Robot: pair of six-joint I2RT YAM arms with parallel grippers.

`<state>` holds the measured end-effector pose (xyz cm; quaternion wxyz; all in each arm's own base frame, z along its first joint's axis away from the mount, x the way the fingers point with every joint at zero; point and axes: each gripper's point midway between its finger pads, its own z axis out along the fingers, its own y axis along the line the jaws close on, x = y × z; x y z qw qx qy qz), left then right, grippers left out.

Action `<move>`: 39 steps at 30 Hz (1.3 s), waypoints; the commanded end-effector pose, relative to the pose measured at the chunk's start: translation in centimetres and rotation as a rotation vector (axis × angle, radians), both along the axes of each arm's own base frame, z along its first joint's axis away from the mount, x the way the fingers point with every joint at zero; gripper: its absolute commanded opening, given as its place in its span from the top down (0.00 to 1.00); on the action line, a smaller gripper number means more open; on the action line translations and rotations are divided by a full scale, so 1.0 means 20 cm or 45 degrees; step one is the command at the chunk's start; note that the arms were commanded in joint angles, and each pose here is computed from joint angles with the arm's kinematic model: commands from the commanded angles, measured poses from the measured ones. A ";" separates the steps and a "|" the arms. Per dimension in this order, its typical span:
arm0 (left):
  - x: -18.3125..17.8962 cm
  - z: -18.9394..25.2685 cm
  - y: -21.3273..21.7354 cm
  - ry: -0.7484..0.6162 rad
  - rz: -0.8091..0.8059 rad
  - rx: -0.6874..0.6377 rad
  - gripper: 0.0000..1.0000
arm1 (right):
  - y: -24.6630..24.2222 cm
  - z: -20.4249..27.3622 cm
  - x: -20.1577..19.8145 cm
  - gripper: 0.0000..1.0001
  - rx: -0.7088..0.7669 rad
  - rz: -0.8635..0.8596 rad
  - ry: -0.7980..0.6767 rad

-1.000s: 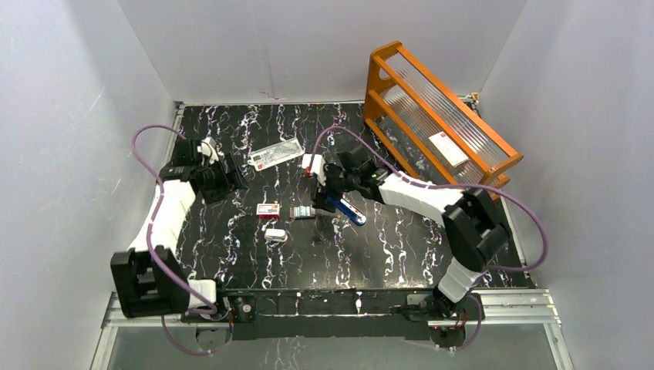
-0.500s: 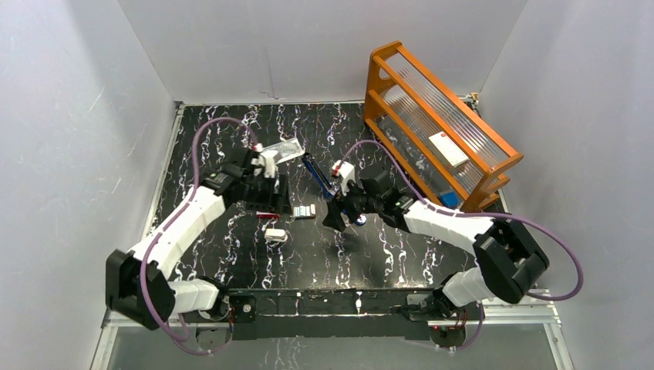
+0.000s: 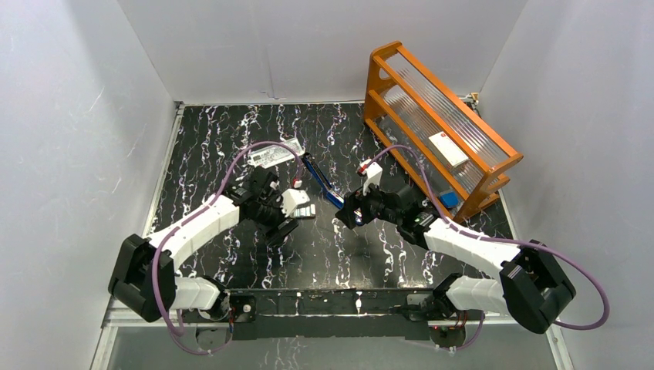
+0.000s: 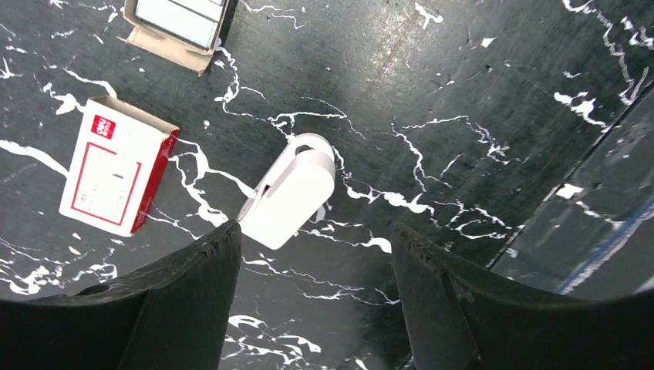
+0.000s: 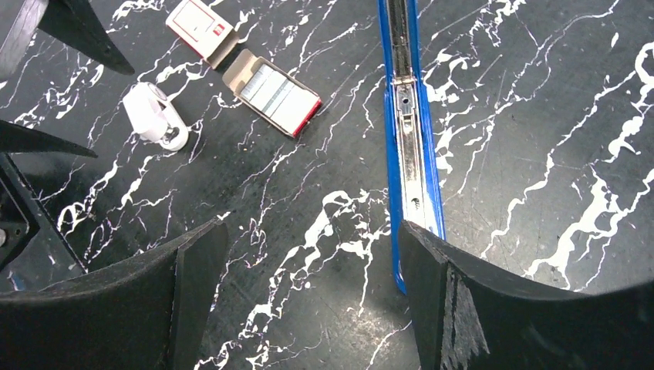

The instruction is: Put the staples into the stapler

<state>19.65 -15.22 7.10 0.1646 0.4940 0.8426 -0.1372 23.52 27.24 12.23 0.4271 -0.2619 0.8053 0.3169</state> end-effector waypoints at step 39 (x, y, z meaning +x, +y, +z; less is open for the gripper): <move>0.03 0.07 -0.25 -0.169 -0.325 -0.224 1.00 | 0.05 0.11 -0.10 0.01 0.123 0.065 0.133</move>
